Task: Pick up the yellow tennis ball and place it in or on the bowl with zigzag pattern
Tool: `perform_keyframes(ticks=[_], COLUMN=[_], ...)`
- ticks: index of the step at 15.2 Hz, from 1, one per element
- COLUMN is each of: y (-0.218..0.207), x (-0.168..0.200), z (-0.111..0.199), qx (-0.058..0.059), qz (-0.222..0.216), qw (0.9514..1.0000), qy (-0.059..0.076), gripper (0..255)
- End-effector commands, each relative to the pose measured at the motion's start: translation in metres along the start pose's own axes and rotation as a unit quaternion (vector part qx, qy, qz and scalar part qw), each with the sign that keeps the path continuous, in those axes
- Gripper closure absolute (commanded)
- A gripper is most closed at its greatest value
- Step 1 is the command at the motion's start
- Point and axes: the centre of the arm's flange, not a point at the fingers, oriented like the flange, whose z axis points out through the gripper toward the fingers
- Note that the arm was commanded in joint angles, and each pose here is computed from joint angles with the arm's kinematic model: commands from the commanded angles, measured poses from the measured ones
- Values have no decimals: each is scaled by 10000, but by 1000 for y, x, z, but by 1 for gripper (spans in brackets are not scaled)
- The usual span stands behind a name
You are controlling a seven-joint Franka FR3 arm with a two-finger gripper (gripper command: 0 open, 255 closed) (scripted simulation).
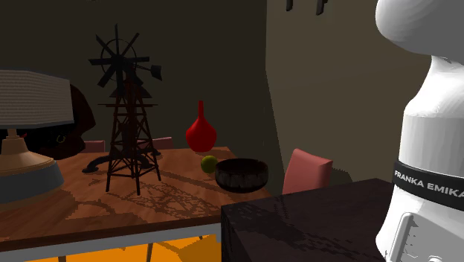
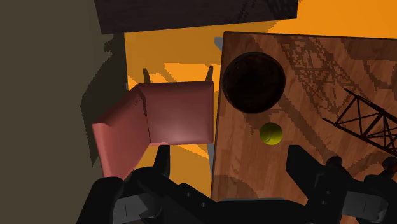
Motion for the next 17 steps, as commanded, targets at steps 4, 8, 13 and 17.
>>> perform_keyframes(ticks=[4, 8, 13, 17], y=[-11, -26, -46, -62], x=[14, 32, 55, 73], z=[35, 81, 139, 184], qx=[87, 204, 350, 466], qz=[62, 144, 246, 328], qw=[9999, 9997, 9991, 9983], qy=[-21, -48, -83, -111], gripper=[0, 0, 0, 0])
